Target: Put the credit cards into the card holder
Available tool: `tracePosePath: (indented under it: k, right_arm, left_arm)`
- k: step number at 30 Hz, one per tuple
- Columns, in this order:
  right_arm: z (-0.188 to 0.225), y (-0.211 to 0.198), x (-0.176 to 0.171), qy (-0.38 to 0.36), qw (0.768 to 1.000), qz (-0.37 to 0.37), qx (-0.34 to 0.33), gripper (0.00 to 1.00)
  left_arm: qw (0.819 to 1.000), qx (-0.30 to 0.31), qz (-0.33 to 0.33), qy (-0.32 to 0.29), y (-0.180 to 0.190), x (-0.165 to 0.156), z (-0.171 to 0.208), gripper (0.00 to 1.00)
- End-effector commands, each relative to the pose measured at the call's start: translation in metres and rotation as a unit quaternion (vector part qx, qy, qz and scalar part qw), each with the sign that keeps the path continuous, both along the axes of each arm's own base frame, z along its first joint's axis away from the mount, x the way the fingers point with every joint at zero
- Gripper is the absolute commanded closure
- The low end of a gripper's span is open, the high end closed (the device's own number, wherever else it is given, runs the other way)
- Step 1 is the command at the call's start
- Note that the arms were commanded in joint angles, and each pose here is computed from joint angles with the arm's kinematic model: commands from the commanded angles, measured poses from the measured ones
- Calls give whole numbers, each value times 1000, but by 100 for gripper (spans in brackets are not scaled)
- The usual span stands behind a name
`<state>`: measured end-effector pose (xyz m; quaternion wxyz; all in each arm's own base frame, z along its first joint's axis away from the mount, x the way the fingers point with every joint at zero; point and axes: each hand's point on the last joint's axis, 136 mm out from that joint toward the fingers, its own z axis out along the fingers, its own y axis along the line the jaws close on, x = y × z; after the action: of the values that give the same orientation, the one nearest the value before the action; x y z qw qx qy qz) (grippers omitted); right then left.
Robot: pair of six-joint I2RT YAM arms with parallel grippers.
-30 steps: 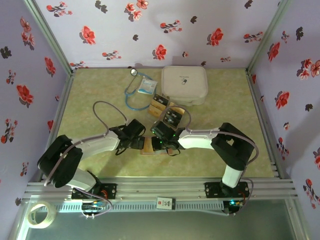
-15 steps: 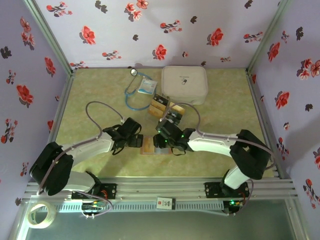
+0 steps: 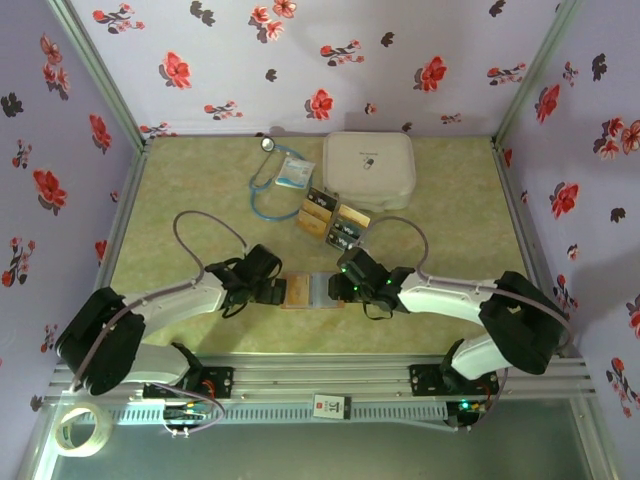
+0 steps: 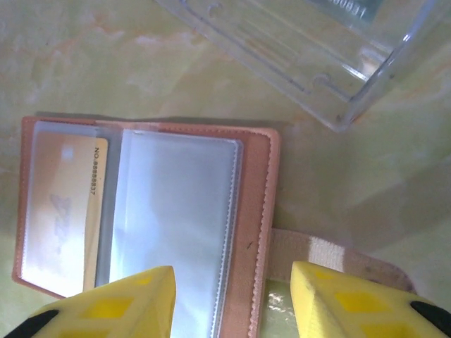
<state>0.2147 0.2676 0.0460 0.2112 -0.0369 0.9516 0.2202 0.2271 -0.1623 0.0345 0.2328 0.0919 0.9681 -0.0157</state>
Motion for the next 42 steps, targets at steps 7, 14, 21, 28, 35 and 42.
tracePosePath:
  k: [7, 14, 21, 28, 35, 42]
  right_arm:
    - [-2, 19, 7, 6, 1000, 0, 29, 54]
    - [-13, 21, 9, 15, 1000, 1, 19, 54]
    - [-23, 22, 6, 28, 999, 2, 19, 54]
    - [-21, 36, 4, 39, 998, 20, 38, 57]
    - [-17, 49, 3, 46, 997, 39, 49, 59]
    - [1, 62, 2, 37, 996, 49, 70, 59]
  left_arm:
    - [1000, 8, -14, 4, -7, 0, -8, 0]
    - [999, 31, -11, 13, -1, -2, -16, 0]
    - [999, 40, -12, 21, -2, -3, -23, 0]
    - [999, 43, -14, 25, -4, -5, -26, 0]
    - [999, 43, -14, 26, -4, -7, -28, 0]
    - [999, 38, -15, 22, -5, -7, -24, 0]
